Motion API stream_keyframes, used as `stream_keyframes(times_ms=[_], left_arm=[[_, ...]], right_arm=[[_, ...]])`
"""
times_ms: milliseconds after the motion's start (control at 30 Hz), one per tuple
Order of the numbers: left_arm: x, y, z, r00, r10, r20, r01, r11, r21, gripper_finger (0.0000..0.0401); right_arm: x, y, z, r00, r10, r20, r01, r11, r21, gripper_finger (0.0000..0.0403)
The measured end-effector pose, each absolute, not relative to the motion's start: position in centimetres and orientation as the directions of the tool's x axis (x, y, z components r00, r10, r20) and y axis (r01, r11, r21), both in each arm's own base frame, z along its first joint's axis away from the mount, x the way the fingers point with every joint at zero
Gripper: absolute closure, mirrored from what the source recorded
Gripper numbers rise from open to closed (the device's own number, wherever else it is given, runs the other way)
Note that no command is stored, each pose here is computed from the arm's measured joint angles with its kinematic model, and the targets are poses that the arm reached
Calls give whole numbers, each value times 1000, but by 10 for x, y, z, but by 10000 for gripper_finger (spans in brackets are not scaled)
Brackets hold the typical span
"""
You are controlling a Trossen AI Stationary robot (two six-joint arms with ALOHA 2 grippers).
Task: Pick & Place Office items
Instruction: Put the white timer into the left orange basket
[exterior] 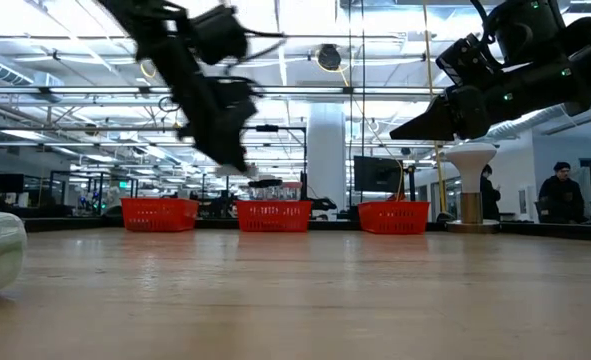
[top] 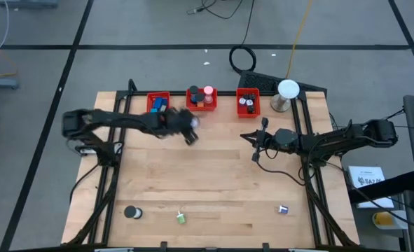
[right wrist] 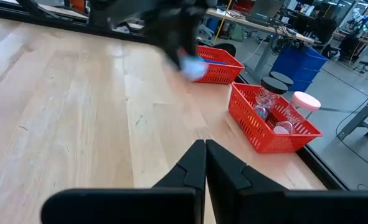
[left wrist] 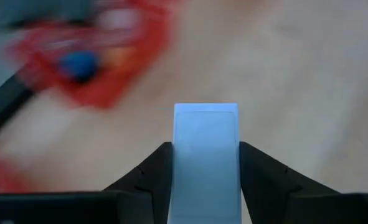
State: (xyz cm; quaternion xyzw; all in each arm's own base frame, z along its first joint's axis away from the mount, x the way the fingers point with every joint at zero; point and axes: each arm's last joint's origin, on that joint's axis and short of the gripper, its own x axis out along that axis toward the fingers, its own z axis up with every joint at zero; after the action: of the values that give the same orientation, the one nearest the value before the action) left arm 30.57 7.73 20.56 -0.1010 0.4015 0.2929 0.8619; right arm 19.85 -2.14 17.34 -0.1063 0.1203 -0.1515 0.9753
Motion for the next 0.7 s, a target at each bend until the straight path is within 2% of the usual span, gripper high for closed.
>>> stream_keyframes(times_ms=[133, 267, 700], left_arm=[[256, 103, 212, 433, 556, -709, -772, 635, 26, 249], [219, 126, 201, 357, 631, -689, -872, 490, -3, 248], [179, 162, 164, 290, 664, -689, -935, 350, -55, 246]], right_arm=[[199, -21, 174, 925, -321, -202, 270, 931, -245, 402], [199, -21, 174, 925, -321, -201, 270, 931, -245, 402], [199, -21, 174, 927, -322, -195, 273, 931, -242, 402]])
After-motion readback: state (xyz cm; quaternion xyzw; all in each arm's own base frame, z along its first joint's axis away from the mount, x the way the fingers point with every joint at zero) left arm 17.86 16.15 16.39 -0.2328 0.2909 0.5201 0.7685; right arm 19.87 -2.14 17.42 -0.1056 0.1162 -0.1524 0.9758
